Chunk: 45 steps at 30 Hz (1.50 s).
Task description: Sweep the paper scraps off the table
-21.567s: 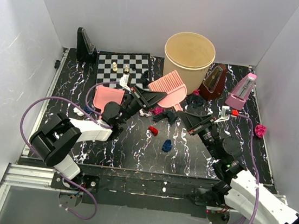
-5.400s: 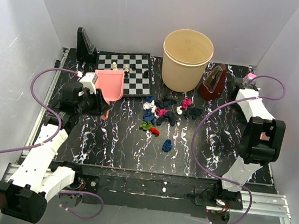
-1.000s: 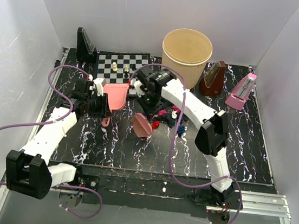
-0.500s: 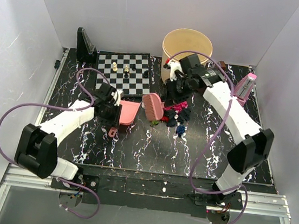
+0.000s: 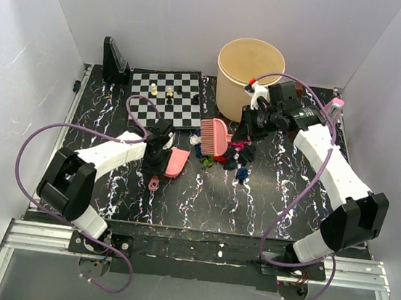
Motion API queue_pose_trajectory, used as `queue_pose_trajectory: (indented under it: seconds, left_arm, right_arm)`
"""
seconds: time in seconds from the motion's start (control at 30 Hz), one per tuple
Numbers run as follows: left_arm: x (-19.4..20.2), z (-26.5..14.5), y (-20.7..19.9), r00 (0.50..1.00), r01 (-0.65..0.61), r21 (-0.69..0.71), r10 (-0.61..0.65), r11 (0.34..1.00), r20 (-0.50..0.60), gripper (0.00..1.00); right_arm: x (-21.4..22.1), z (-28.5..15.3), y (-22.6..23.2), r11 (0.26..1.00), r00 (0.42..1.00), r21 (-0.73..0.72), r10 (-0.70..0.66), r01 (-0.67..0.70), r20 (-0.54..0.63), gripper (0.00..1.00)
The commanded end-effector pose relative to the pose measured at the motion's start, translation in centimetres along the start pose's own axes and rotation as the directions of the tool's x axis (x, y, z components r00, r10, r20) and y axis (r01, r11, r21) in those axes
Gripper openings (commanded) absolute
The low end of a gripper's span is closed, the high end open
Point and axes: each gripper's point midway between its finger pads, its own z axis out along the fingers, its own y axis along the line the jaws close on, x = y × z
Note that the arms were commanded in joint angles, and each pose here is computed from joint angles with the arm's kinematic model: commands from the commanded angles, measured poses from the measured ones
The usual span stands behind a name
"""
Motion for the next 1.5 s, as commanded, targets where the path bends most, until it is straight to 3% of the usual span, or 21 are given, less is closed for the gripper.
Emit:
queue_pose_trajectory:
  seconds: [0.0, 0.17, 0.5, 0.6, 0.73, 0.87, 1.03, 1.47]
  left_arm:
    - [-3.3, -1.8, -0.1, 0.98, 0.087, -0.031, -0.08, 0.996, 0.184, 0.37]
    - [-3.9, -3.2, -0.1, 0.938, 0.143, 0.013, -0.14, 0.99, 0.316, 0.65]
    - [-1.7, -5.0, -0.4, 0.846, 0.173, 0.145, -0.222, 0.974, 0.484, 0.87]
    - [-0.8, -4.6, -0.3, 0.823, 0.173, 0.178, -0.242, 0.969, 0.515, 0.98]
    - [-0.6, -4.4, -0.9, 0.791, 0.117, 0.206, -0.217, 0.972, 0.572, 0.98]
    - [-0.4, -4.1, -0.4, 0.762, 0.095, 0.143, -0.164, 0.985, 0.626, 0.95]
    - [-1.0, -4.9, 0.1, 0.706, 0.092, 0.121, -0.15, 0.988, 0.692, 0.81]
    - [-1.5, -2.0, -0.4, 0.804, 0.094, -0.004, -0.074, 0.996, 0.591, 0.65]
  right_arm:
    - [-2.1, -2.3, 1.5, 0.998, 0.99, -0.055, -0.036, 0.044, 0.133, 0.01]
    - [-1.8, -3.5, 2.1, 0.996, 0.987, -0.067, -0.045, 0.056, 0.152, 0.01]
    - [-1.9, -4.4, 3.3, 0.991, 0.978, -0.114, -0.046, 0.07, 0.205, 0.01]
    - [-1.6, -4.4, 3.8, 0.987, 0.98, -0.143, -0.043, 0.072, 0.194, 0.01]
    - [-1.5, -4.1, 3.7, 0.986, 0.982, -0.153, -0.03, 0.06, 0.187, 0.01]
    - [-1.5, -3.9, 4.1, 0.981, 0.983, -0.184, -0.021, 0.055, 0.18, 0.01]
    - [-1.6, -3.9, 4.6, 0.976, 0.985, -0.213, -0.011, 0.048, 0.171, 0.01]
    - [-2.0, -4.4, 5.2, 0.971, 0.982, -0.231, -0.012, 0.055, 0.186, 0.01]
